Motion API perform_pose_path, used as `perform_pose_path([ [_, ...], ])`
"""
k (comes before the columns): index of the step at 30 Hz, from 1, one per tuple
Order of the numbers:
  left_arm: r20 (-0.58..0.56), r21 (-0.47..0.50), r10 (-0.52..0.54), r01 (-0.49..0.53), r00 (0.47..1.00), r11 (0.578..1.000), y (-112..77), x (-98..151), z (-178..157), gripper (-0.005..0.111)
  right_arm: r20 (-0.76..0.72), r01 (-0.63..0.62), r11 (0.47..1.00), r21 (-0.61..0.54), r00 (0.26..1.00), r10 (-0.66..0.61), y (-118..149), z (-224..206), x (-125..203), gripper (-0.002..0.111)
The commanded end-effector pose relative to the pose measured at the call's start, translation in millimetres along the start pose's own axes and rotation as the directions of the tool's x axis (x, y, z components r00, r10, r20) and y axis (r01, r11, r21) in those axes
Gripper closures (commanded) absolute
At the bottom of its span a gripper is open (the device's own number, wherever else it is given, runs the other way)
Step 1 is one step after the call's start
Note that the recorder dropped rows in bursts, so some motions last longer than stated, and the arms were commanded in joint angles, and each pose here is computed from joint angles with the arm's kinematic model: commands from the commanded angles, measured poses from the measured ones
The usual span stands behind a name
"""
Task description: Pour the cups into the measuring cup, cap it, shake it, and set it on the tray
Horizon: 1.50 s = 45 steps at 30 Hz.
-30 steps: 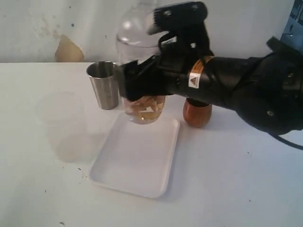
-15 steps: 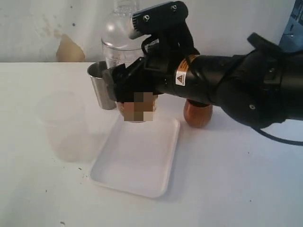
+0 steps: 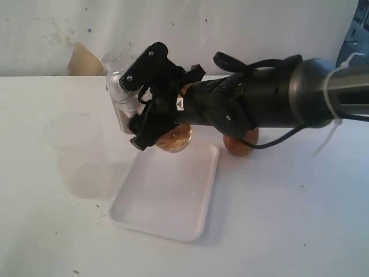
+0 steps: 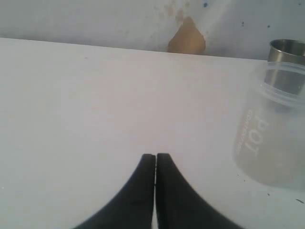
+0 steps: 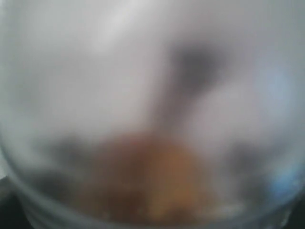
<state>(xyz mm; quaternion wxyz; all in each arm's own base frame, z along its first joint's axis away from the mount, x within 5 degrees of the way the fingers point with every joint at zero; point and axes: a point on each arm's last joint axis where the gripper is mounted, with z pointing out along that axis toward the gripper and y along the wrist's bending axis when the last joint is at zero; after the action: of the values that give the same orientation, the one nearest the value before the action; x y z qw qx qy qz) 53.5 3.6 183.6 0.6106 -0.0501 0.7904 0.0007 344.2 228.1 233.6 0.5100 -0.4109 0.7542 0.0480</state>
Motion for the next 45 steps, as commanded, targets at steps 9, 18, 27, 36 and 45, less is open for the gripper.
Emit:
perform_pose_path([
  [9,0.007,0.004,0.001,-0.001,1.000,1.000,-0.1,1,0,0.106,-0.008,0.359,0.933,0.028,0.933,-0.359,-18,25,-27,0.108],
  [18,0.007,0.004,0.001,-0.001,1.000,1.000,-0.1,1,0,0.106,-0.005,0.583,0.810,0.064,0.812,-0.584,-26,22,-42,0.108],
  [27,0.007,0.004,0.001,-0.001,1.000,1.000,-0.1,1,0,0.106,-0.204,0.607,0.795,-0.004,0.778,-0.594,-36,36,-33,0.108],
  [36,0.007,0.004,0.001,-0.001,1.000,1.000,-0.1,1,0,0.106,-0.232,0.667,0.741,0.077,0.735,-0.637,-34,44,-41,0.108],
  [45,0.007,0.004,0.001,-0.001,1.000,1.000,-0.1,1,0,0.106,-0.147,0.766,0.639,0.072,0.642,-0.753,-18,47,-52,0.108],
])
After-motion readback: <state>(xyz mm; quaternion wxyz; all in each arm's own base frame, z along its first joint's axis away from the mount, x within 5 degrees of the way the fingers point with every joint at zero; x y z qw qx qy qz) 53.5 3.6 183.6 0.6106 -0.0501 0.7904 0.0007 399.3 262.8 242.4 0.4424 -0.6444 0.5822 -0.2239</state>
